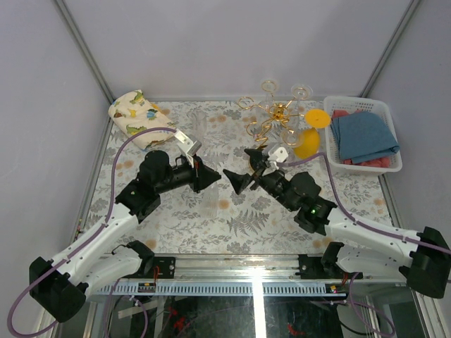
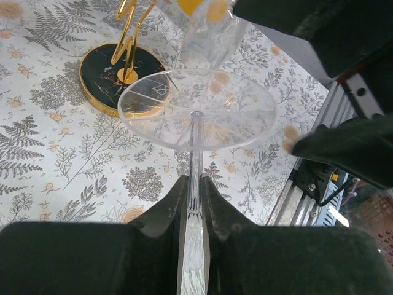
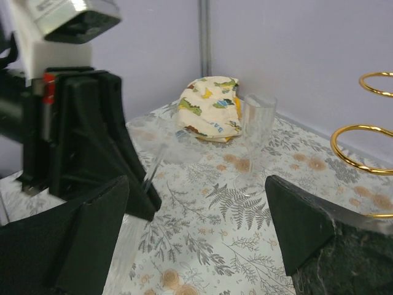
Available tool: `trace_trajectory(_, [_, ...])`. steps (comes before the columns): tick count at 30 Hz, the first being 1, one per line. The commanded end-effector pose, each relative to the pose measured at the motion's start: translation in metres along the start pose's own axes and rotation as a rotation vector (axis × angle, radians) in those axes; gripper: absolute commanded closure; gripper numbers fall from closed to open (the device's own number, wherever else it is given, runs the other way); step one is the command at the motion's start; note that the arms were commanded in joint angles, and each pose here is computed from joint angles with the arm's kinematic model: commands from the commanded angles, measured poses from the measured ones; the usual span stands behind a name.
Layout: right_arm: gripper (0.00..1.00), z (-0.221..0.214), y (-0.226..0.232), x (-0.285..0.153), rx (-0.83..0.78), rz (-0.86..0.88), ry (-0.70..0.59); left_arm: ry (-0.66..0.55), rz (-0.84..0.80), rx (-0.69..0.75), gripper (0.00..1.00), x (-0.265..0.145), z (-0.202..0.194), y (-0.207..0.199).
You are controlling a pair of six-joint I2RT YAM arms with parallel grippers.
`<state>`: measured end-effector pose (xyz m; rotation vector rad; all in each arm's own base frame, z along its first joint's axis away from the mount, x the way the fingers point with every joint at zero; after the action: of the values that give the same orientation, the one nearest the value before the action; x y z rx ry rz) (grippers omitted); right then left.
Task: Place the wine glass upside down on the wine glass rack
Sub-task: Turn the wine glass upside down at the wine rack.
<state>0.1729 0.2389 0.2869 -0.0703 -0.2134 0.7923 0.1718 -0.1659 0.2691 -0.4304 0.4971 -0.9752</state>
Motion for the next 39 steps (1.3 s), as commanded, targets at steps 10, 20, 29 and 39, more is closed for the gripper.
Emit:
trace_trajectory(10, [0.01,-0.008,-0.010,-0.079,-0.122,0.133,0.163,-0.117,-0.015,0.070,1.00,0.019,0.020,0.003])
trace_trajectory(20, [0.00,-0.011,-0.030,-0.134,-0.150,0.023,0.328,-0.235,-0.003,0.227,1.00,0.049,0.061,0.010])
trace_trajectory(29, [0.00,-0.010,-0.034,-0.150,-0.110,-0.024,0.338,-0.326,-0.030,0.367,1.00,0.084,0.088,0.020])
trace_trajectory(39, [0.00,-0.012,-0.035,-0.156,-0.102,-0.033,0.352,-0.301,-0.036,0.424,1.00,0.117,0.103,0.033])
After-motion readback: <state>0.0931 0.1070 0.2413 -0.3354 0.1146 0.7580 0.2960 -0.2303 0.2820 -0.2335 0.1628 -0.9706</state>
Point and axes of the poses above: each gripper's point midway between its finger pads, its own x axis out along the fingers, its own y axis along the line the jaws close on, z = x × y, the point moved 10 cm from there along -x, back along the fingers, and after that the axes turned 12 degrees about -x, right-handed, at the moved point
